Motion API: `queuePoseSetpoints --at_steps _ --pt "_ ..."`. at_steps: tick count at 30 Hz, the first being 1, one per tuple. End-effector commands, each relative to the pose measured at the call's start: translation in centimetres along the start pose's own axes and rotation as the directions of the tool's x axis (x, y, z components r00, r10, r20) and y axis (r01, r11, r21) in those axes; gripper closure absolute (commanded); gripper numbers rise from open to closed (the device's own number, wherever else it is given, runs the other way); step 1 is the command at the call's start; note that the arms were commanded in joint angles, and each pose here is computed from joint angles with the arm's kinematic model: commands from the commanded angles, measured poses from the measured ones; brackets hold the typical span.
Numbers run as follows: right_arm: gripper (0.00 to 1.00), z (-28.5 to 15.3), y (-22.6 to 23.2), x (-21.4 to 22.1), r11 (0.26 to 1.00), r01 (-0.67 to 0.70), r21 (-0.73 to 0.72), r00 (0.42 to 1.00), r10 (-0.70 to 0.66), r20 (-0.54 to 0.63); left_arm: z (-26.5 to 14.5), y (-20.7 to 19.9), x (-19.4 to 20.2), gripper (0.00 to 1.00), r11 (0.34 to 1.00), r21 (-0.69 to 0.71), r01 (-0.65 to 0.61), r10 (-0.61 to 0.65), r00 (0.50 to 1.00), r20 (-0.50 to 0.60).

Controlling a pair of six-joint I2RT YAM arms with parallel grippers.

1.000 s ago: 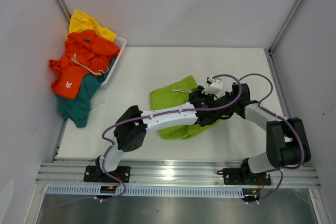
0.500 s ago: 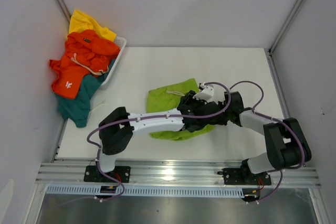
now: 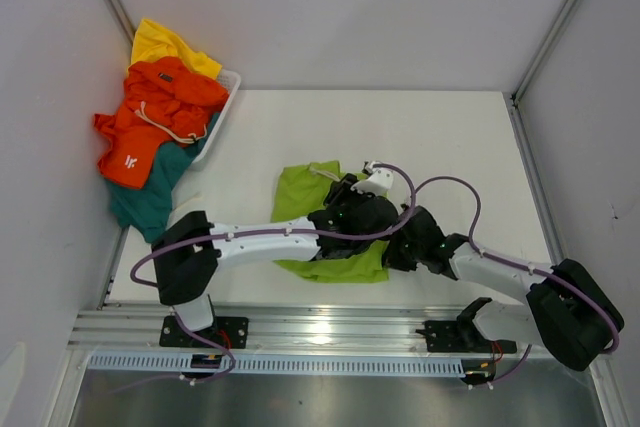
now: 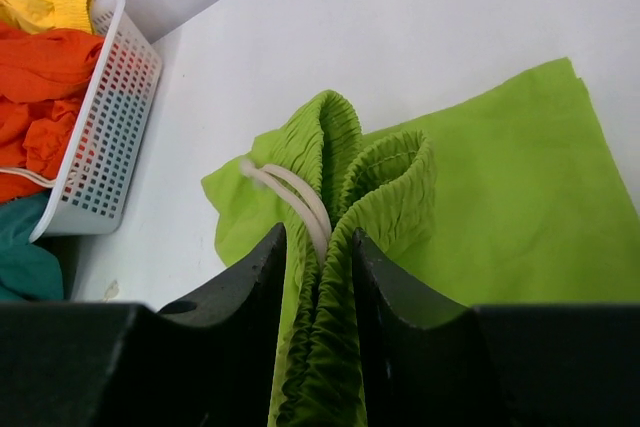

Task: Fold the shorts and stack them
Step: Fold the shorts

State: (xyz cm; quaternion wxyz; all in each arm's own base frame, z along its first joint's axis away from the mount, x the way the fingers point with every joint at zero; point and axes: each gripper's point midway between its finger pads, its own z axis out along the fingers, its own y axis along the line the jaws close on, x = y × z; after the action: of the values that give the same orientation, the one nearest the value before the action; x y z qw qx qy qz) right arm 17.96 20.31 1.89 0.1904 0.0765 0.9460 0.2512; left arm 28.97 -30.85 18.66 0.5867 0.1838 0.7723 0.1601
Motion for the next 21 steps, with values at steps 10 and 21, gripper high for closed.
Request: queuePoseSetpoints --at_steps 10,21 --pt "1.00 0.6 -1.1 -0.3 0.997 -0.029 0.073 1.000 0.028 0.013 -1.5 -2.8 -3.6 1.00 0.996 -0.072 0.049 -0.042 0.994 0.101" --pt "1.00 0.4 -1.3 -0.5 0.997 -0.044 0.061 0.999 0.043 0.015 -1.7 -5.7 -3.0 0.94 0.998 0.002 0.056 -0.056 0.992 0.109"
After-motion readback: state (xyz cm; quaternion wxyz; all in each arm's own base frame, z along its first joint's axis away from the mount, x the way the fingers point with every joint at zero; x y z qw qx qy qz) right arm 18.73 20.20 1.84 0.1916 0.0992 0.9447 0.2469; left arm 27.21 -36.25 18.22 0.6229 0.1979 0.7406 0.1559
